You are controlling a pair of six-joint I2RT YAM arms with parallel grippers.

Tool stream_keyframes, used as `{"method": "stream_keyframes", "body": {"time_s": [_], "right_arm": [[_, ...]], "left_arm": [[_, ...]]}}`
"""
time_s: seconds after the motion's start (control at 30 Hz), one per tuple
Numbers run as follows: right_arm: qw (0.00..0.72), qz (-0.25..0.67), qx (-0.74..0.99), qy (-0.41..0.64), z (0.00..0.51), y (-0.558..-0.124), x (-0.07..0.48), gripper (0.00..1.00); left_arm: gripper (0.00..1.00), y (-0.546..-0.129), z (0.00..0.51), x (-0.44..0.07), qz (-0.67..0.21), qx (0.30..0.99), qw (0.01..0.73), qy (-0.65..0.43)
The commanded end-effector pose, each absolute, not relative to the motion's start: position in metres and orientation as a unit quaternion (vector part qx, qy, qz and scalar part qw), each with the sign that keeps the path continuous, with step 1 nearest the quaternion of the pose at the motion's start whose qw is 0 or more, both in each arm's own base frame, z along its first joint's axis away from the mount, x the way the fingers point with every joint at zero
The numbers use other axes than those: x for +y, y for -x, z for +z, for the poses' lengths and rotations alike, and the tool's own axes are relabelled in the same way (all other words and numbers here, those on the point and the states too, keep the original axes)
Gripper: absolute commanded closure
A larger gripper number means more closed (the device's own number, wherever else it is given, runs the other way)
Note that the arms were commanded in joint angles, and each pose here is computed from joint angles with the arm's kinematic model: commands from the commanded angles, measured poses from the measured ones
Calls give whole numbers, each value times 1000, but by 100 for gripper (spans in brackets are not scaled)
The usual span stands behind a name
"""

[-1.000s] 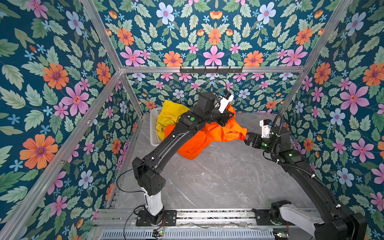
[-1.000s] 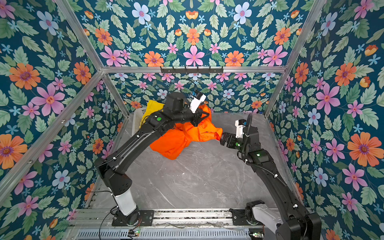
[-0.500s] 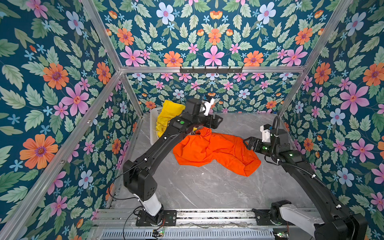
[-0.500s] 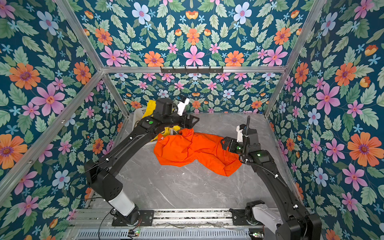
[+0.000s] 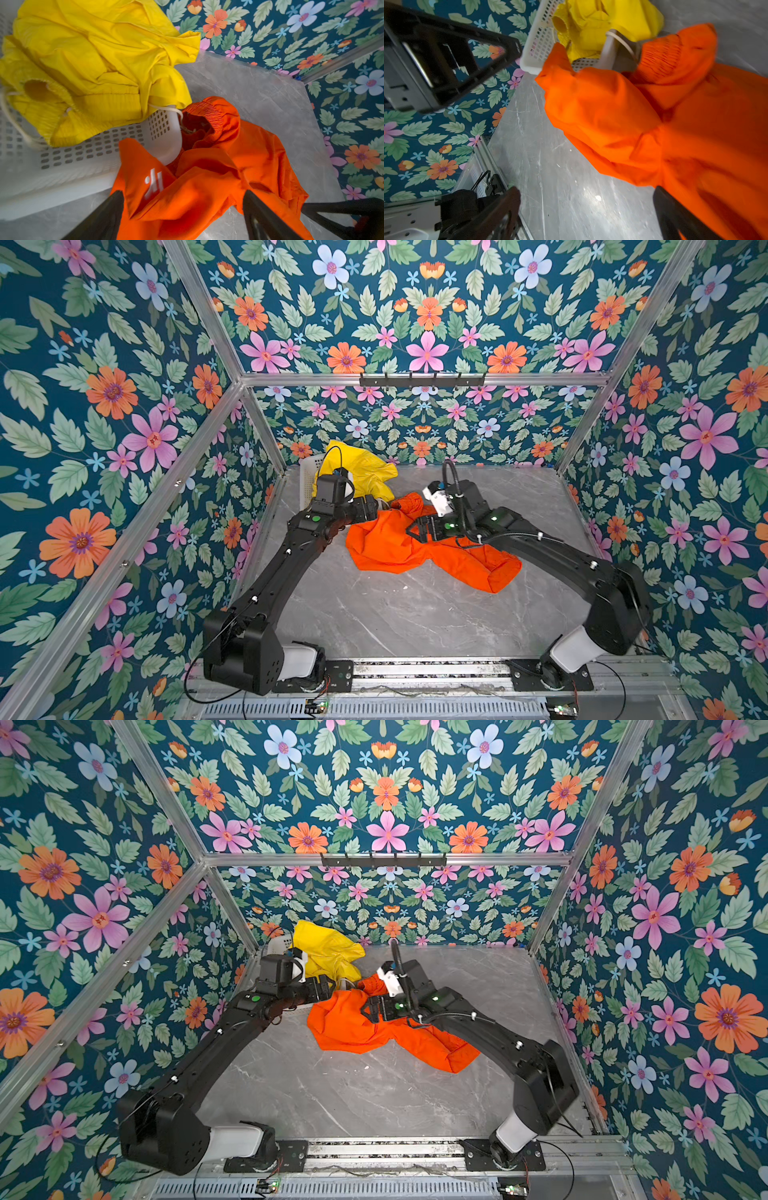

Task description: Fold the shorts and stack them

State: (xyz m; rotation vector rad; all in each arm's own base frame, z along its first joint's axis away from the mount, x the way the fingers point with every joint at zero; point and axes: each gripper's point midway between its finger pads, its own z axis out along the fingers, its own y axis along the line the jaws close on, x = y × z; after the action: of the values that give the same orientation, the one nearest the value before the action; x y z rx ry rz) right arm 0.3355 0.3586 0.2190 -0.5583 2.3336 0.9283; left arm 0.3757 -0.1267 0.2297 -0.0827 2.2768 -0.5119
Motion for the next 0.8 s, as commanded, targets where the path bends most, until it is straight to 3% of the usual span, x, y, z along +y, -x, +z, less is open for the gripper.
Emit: {"method": "stream_keyframes", "body": {"time_s": [0.0, 0.23, 0.3, 0.43, 0.5, 0.57, 0.77], "right_arm": [[275, 309, 886, 207, 202, -356, 373, 1], [235, 307, 904, 180, 173, -393, 408, 7], [235, 315, 900, 186, 169, -399, 417, 16], [236, 346, 883, 211, 174, -399, 432, 47], [244, 344, 877, 231, 183, -395, 428, 85], [268, 333, 873, 236, 196, -390, 414, 100], [339, 330, 862, 181, 237, -379, 329, 100]], "left_arm": [[9, -381, 238, -108, -201, 883, 418, 69], [10, -378, 234, -95, -198, 884, 416, 82], [10, -378, 234, -94, -199, 884, 416, 80], [11, -379, 225, -89, -192, 888, 408, 84], [11, -379, 219, -86, -186, 892, 403, 89], [13, -381, 213, -83, -175, 895, 399, 92], [16, -396, 200, -106, -182, 908, 374, 46]]}}
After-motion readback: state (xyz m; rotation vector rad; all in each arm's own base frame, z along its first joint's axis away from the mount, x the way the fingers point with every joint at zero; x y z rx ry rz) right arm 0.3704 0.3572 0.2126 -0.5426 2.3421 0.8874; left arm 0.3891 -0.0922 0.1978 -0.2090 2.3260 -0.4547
